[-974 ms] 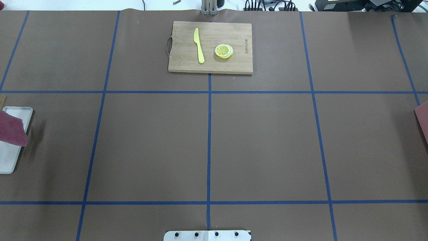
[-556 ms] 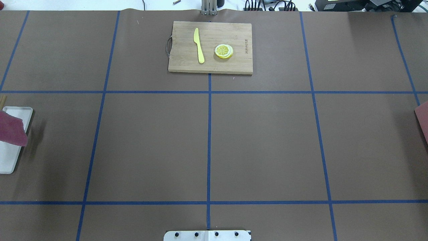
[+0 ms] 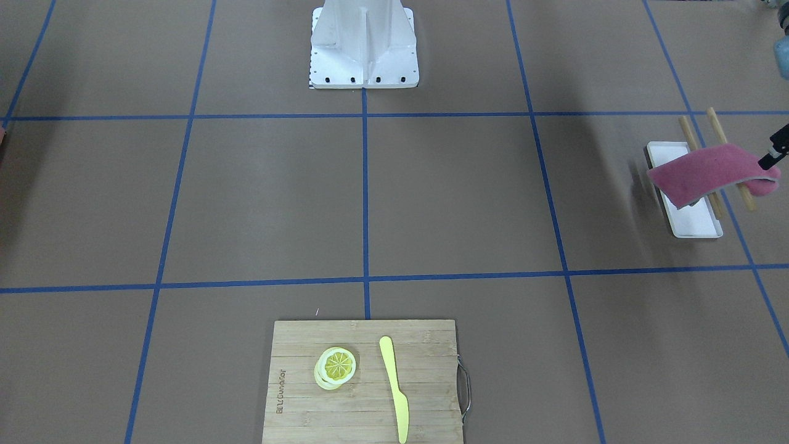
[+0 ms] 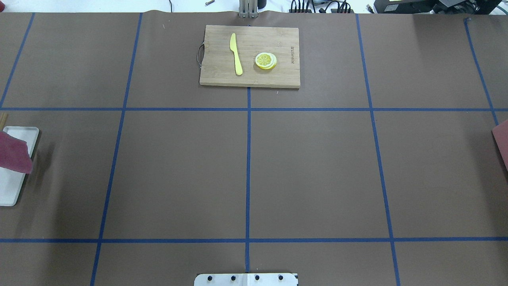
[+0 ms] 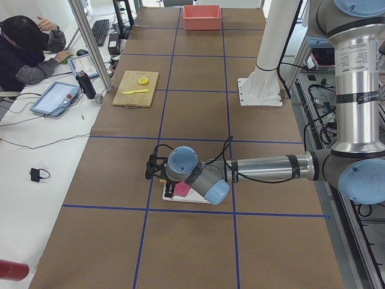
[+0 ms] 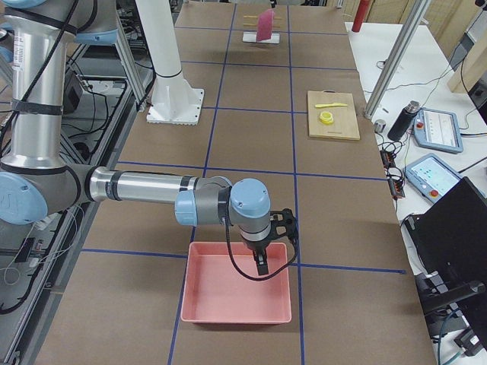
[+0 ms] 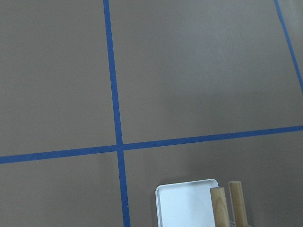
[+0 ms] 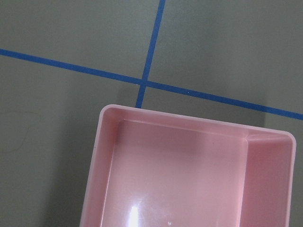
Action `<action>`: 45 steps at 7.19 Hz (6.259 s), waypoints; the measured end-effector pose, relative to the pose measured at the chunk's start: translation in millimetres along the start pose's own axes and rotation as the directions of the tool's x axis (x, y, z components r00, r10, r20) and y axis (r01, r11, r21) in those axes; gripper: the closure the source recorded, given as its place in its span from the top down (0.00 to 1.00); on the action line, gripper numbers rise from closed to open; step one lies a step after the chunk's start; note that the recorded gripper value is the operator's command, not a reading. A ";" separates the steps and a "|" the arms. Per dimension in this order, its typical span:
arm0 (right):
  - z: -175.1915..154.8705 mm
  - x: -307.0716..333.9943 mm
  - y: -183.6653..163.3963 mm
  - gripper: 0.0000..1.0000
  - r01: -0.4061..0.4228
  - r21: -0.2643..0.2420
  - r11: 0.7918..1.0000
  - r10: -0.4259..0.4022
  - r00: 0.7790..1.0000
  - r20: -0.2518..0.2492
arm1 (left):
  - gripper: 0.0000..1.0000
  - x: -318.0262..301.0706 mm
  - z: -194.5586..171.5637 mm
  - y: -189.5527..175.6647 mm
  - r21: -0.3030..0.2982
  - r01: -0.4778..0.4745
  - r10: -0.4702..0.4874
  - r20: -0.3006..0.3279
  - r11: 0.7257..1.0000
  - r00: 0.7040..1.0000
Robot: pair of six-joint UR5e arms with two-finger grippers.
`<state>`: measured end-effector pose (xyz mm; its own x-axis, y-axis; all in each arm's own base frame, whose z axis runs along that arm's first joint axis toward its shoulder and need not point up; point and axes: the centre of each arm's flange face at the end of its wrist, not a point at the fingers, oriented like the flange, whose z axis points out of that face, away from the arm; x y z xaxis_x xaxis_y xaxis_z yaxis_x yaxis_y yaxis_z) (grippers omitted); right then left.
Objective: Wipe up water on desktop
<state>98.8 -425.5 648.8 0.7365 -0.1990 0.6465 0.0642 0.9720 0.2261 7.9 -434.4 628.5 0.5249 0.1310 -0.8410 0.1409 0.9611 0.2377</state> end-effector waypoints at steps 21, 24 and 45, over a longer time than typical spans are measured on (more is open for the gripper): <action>5.8 6.5 -4.3 1.00 -0.010 -0.009 1.000 0.010 1.000 0.001 | 0.76 10.4 22.3 -15.4 0.003 -0.059 0.059 0.000 0.998 0.998; 7.1 7.5 -3.7 1.00 -0.013 -0.012 1.000 0.013 1.000 0.002 | 0.76 3.8 28.7 -10.0 -0.004 -0.062 0.062 0.020 0.998 0.998; -7.6 -33.5 -66.3 1.00 -0.034 0.082 0.996 0.018 0.983 0.183 | 0.00 132.9 -9.2 -72.2 -0.018 0.117 -0.118 -0.188 0.993 0.975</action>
<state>75.0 -482.2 606.7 0.6015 -0.2009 0.7732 -0.0164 0.9646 0.2634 59.8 -484.2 495.0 0.3375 0.0600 -0.9394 0.1860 0.9740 0.1291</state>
